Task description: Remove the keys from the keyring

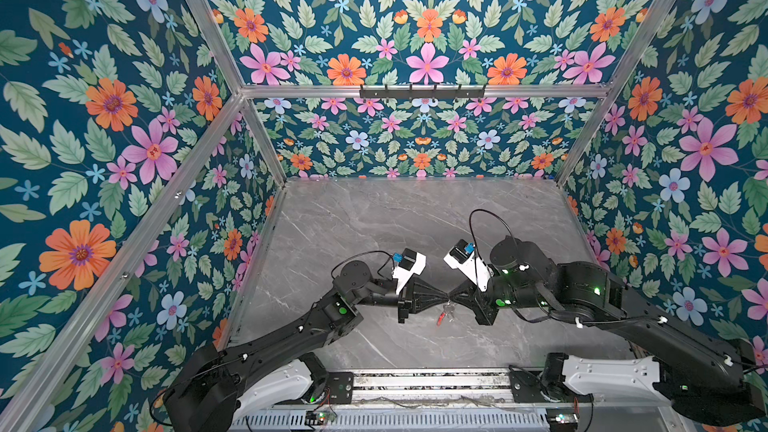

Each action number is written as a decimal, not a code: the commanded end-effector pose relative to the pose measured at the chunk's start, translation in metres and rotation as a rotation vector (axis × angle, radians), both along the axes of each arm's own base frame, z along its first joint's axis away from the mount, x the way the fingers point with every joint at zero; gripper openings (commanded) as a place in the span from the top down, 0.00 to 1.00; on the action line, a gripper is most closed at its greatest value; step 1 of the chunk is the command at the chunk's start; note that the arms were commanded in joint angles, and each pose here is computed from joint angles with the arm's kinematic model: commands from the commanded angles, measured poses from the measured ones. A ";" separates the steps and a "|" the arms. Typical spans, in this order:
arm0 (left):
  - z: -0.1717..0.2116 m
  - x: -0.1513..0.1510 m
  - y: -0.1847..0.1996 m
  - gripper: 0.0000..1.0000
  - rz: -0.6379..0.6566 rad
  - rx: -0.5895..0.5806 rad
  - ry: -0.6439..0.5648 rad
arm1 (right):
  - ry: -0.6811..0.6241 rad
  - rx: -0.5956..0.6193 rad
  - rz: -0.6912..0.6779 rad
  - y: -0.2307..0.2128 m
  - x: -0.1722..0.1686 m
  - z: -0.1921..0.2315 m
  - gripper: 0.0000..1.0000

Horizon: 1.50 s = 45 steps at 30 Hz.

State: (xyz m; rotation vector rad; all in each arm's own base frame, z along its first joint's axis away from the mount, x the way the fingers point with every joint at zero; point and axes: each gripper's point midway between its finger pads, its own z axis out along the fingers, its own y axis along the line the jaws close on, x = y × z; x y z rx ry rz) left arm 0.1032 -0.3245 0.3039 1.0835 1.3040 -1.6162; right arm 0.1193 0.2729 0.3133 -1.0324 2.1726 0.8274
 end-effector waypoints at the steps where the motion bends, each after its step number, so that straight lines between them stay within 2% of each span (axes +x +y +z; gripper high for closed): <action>1: 0.025 0.009 0.006 1.00 0.078 -0.105 -0.028 | -0.092 0.130 -0.003 0.005 0.005 0.025 0.73; 2: 0.028 0.010 0.008 1.00 0.095 -0.122 -0.024 | -0.121 0.175 -0.010 0.003 0.006 0.032 0.66; 5: 0.036 0.014 0.014 1.00 0.134 -0.176 -0.003 | -0.208 0.328 -0.031 -0.003 0.006 0.051 0.55; 8: 0.040 0.014 0.018 1.00 0.141 -0.212 0.012 | -0.267 0.422 -0.062 -0.010 0.008 0.057 0.52; 11: 0.040 0.016 0.019 1.00 0.148 -0.219 0.025 | -0.279 0.487 -0.035 -0.008 0.003 0.062 0.52; 17: 0.041 0.014 0.021 1.00 0.142 -0.234 0.024 | -0.234 0.462 -0.006 0.005 0.003 0.052 0.53; 24: 0.043 0.009 0.023 1.00 0.121 -0.254 0.020 | -0.212 0.457 -0.014 0.012 0.007 0.052 0.64; 30: 0.045 0.006 0.026 1.00 0.117 -0.269 0.013 | -0.200 0.456 -0.038 0.012 0.012 0.049 0.64; 34: 0.048 0.006 0.032 1.00 0.137 -0.302 0.006 | -0.218 0.465 -0.018 0.007 0.007 0.047 0.59; 37: 0.050 0.004 0.036 1.00 0.141 -0.332 -0.006 | -0.220 0.492 0.048 0.010 -0.004 0.044 0.69; 40: 0.053 0.001 0.038 1.00 0.128 -0.353 -0.017 | -0.228 0.499 0.091 0.012 -0.010 0.038 0.73; 43: 0.054 -0.002 0.039 1.00 0.111 -0.360 -0.022 | -0.232 0.474 0.113 0.013 -0.012 0.028 0.72; 45: 0.054 -0.004 0.039 1.00 0.104 -0.361 -0.026 | -0.226 0.464 0.120 0.014 -0.013 0.023 0.66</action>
